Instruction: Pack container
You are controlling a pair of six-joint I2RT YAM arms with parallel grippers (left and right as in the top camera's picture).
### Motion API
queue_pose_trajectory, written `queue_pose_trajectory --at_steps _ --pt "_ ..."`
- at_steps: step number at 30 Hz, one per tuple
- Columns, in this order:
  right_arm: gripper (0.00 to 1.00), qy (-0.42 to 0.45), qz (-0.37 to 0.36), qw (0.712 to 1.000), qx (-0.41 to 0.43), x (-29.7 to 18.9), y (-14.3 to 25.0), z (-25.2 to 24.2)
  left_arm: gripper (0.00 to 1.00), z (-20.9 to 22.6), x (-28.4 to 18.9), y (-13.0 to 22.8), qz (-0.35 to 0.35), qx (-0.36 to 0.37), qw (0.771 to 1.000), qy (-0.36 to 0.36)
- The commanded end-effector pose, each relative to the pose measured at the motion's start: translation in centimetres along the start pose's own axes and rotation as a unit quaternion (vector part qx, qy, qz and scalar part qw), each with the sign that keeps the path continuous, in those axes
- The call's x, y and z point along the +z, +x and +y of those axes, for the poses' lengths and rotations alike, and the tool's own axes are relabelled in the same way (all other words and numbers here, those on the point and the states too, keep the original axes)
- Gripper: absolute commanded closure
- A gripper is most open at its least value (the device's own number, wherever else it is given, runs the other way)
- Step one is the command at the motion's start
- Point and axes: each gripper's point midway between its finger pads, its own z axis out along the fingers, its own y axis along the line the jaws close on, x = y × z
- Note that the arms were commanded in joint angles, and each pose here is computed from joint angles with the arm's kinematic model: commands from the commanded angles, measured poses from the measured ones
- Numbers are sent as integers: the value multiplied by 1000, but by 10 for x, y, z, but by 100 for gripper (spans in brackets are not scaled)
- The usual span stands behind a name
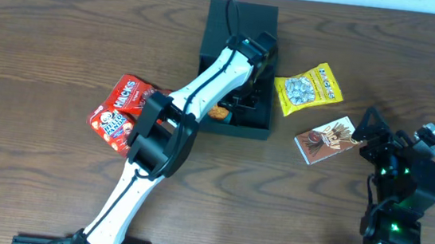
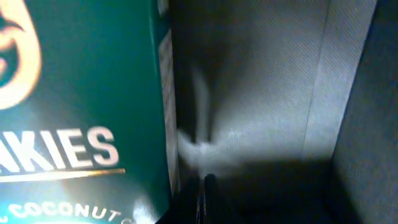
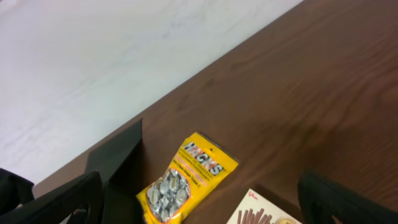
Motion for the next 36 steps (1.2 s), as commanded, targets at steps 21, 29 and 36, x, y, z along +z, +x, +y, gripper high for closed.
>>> queue_pose_trajectory --at_steps 21,29,36 --pt "1 6 10 1000 -5 -2 1 -2 94 49 3 -33 -31 -83 996 -15" --pt "1 7 12 1000 -5 -2 2 -2 94 62 1 -37 -31 -97 995 -15" --pt "1 2 24 1000 -3 -2 7 -1 94 44 -22 -44 -44 -92 994 26"
